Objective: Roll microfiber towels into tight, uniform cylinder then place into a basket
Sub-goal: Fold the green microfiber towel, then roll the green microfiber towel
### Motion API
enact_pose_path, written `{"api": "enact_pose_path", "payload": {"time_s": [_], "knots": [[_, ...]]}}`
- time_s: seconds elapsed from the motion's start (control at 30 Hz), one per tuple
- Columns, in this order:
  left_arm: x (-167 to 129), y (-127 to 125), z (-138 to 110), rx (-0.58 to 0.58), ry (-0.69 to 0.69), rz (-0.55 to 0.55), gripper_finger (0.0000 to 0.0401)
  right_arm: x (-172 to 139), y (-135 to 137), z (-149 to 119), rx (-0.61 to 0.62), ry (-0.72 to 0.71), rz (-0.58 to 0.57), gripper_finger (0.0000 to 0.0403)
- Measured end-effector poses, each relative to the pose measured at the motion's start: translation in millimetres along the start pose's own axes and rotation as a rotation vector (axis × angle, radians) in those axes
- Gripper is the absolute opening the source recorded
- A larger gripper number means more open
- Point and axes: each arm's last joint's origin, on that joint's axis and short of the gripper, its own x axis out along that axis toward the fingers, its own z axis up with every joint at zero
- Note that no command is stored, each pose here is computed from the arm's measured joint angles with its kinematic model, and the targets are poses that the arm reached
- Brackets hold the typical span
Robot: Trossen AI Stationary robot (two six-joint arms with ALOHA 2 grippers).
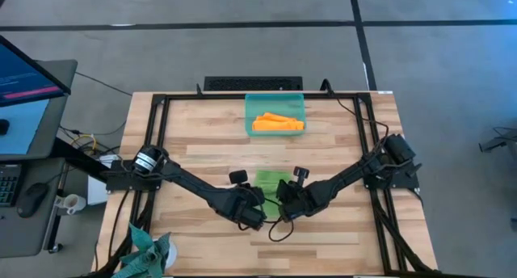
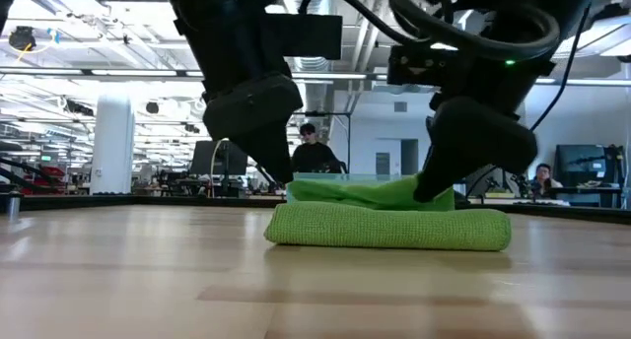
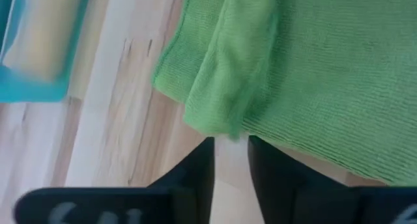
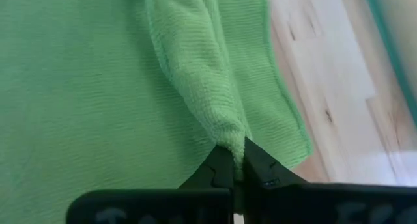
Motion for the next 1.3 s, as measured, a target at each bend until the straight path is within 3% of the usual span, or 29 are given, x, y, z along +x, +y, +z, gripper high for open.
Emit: {"api": "enact_pose_path", "payload": {"time_s": [0.17,0.37,0.53,0.67,0.97,1.3], "knots": [[0.3,0.9,-2.1,0.009,0.032,-0.013,0.012,5.3,-7.2,4.3,0.026,0.01,-0.008,0.0029],[0.2,1.2,-5.5,0.009,0.083,-0.042,0.0126,9.5,-14.7,6.3,0.053,0.043,-0.01,0.0104],[-0.6,0.9,-7.1,0.002,0.095,-0.041,0.0127,5.4,-33.2,13.4,0.193,0.063,-0.01,0.0167],[-1.4,-0.3,-7.6,0.0,0.095,-0.045,0.0127,-6.1,-49.8,21.3,0.263,0.038,0.003,0.0192],[-6.0,-6.0,-10.4,0.012,0.085,-0.054,0.0127,-16.7,-70.4,23.6,0.245,0.065,0.004,0.0182],[-5.2,-5.2,-10.1,0.052,0.058,-0.017,0.0127,-49.7,-89.6,-1.4,0.165,0.204,-0.116,0.0135]]}}
